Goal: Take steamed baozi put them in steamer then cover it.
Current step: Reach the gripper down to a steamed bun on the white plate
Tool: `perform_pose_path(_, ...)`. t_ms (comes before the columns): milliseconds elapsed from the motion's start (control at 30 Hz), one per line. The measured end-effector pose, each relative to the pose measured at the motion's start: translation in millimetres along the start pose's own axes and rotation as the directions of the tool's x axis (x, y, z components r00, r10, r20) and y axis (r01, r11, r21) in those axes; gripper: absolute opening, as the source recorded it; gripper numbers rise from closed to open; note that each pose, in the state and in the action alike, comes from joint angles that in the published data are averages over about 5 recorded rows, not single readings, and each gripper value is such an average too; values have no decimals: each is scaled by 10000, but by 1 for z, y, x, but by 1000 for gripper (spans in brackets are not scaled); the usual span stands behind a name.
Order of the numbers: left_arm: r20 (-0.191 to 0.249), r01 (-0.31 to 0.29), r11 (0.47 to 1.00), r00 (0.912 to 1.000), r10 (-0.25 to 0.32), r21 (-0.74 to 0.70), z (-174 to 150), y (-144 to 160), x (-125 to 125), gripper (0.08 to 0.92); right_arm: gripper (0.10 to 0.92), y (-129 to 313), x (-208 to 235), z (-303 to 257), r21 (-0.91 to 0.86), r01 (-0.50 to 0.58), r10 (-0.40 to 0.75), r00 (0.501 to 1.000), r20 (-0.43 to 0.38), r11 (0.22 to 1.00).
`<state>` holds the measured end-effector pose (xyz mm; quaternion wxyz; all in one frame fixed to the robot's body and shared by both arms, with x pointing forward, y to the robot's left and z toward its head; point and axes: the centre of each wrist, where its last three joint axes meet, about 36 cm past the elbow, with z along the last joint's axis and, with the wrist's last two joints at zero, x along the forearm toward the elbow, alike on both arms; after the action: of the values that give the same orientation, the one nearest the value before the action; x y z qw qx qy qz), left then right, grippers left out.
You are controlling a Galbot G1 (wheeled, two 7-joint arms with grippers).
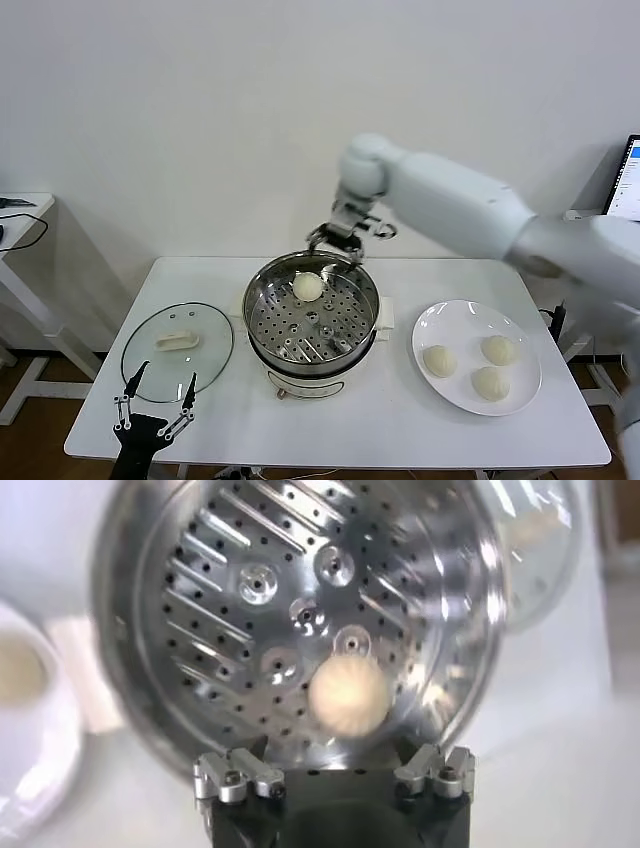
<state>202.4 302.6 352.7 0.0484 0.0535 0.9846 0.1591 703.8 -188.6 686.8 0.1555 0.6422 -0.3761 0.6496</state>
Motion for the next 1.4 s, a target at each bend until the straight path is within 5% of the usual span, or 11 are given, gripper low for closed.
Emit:
perform_pose_path(267,-25,-49,10000,10000,50,84,1,-4,-1,823,823,100,-15,65,-3620,478,-444,9989,176,9310)
perform_pose_path(600,-96,-49,10000,9999,50,78,2,-6,1,823,823,179,-73,83,-5451,1164,-1106,9929,436,8303)
perform_pose_path(1400,-220,-68,9999,9997,70,81,7,-8,2,823,823,234,-153,80,-6418,1411,-1375,9889,559,7538)
